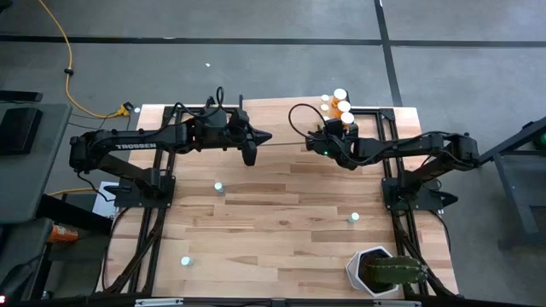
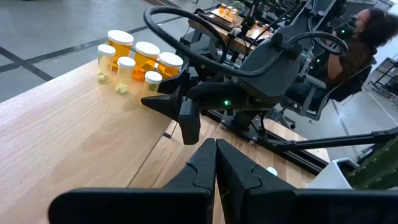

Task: Pick and place medicine bottles onto shelf by color
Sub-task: Put the yellow pill bottle on the shelf aligned with the yellow pill bottle

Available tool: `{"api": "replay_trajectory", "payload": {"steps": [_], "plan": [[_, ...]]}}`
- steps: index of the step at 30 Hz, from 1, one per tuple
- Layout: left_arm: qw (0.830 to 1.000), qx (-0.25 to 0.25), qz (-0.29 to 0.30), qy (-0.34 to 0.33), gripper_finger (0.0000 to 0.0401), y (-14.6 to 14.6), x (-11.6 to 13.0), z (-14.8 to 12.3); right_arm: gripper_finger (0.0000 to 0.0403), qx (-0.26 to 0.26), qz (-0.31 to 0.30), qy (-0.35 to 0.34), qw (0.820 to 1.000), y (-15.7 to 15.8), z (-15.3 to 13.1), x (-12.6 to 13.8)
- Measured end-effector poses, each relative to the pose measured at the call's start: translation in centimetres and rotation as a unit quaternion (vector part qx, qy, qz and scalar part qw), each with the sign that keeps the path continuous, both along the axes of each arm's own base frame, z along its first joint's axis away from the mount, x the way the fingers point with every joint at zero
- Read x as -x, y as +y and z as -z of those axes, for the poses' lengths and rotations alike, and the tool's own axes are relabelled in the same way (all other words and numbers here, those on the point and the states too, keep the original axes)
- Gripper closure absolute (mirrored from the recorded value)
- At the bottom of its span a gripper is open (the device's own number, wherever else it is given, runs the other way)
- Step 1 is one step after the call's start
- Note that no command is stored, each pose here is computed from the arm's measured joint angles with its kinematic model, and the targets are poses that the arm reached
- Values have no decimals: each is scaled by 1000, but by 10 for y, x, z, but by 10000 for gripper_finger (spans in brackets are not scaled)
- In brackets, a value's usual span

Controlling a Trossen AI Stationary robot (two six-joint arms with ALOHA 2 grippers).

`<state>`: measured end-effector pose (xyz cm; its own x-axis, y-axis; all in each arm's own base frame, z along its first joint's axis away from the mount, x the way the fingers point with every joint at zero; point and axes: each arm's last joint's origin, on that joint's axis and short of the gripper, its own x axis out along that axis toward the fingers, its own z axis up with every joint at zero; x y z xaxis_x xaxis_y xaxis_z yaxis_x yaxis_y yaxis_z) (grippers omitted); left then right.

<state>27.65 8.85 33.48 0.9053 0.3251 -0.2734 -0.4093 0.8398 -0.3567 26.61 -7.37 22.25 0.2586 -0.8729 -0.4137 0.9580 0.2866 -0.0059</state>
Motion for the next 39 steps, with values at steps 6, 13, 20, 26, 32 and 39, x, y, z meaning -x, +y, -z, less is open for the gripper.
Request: {"api": "replay_trajectory", "payload": {"steps": [6,13,20,26,32,39], "plan": [[1000,0,0,0,401,0,0,0,181,-6,-10,-16,1000,1,-7,3],[1000,0,0,0,401,0,0,0,168,-5,-13,-34,999,2,-17,9],[1000,0,0,0,401,0,0,0,169,0,-15,-60,998,4,-30,15],[1000,0,0,0,401,0,0,0,169,8,-18,-102,995,5,-46,23],[1000,1,0,0,401,0,0,0,169,52,-108,-139,983,8,-74,22],[1000,0,0,0,401,0,0,0,240,10,-188,-134,973,9,-108,6]]}}
